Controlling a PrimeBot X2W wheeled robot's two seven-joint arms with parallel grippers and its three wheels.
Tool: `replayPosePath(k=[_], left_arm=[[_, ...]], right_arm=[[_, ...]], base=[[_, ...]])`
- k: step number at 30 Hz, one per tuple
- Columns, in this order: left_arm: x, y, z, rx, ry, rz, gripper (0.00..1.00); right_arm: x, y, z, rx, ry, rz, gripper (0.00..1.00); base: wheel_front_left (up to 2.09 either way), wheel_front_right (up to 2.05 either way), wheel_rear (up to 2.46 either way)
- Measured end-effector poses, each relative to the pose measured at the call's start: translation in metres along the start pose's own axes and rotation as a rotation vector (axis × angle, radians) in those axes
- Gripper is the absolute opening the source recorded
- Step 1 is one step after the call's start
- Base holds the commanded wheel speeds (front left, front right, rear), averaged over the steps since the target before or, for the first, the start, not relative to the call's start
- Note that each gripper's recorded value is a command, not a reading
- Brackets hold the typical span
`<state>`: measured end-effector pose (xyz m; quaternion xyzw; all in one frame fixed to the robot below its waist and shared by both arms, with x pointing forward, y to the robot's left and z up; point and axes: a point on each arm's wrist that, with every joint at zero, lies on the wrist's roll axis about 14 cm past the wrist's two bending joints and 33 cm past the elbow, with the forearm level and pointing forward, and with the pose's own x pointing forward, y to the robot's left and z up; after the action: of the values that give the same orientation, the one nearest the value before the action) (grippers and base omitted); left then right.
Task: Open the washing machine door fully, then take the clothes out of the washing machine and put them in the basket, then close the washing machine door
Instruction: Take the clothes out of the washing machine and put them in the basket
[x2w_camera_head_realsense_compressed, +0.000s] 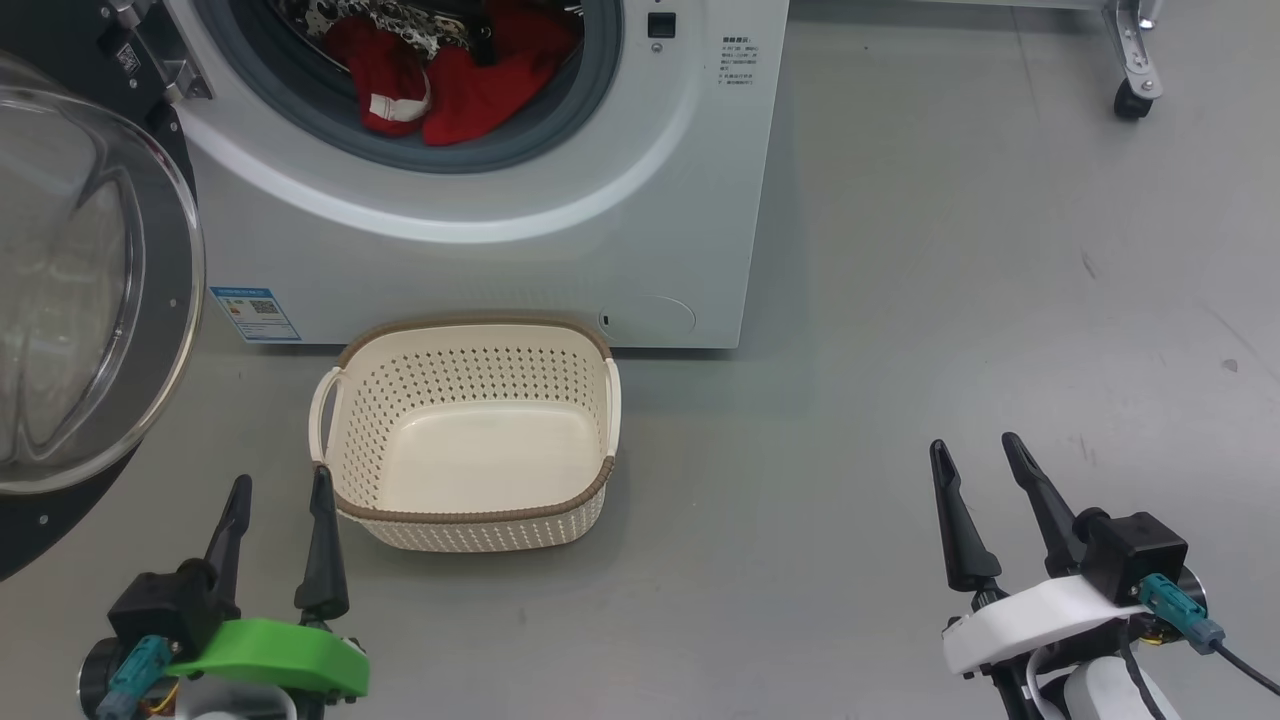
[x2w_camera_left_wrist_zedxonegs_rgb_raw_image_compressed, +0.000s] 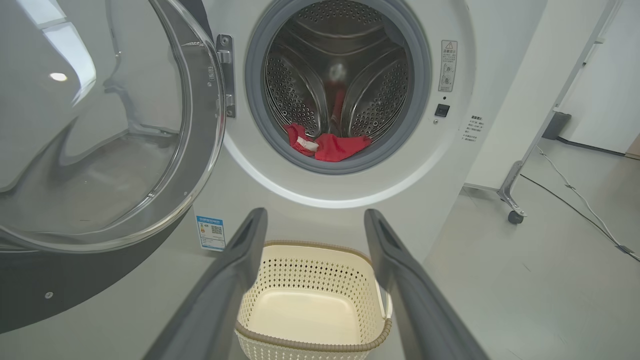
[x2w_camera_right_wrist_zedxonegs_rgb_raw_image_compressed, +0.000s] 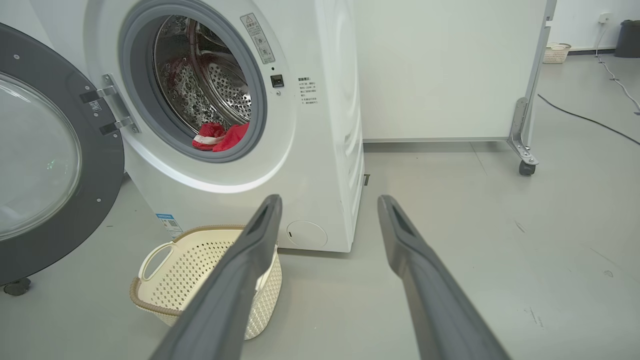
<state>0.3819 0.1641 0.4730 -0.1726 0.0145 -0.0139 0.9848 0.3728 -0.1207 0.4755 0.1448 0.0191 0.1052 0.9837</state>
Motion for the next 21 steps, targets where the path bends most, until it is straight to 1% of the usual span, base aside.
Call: replayPosePath(k=[10,21], left_arm=[[0.0005,-0.0032,0.0012,-0.002,-0.004,-0.013,1.00],[0.0000,-0.0004,0.0016,-0.002,-0.006,-0.007,1.00]], right_arm=[[0.0017,0.0013,-0.0024,0.003,0.006,0.004,1.00],[0.0029,0.0024,-0.0038,0.006,0.010,0.007,1.00]], base=[[0.23,-0.23,0.00],[0.66,-0.66,0.00]])
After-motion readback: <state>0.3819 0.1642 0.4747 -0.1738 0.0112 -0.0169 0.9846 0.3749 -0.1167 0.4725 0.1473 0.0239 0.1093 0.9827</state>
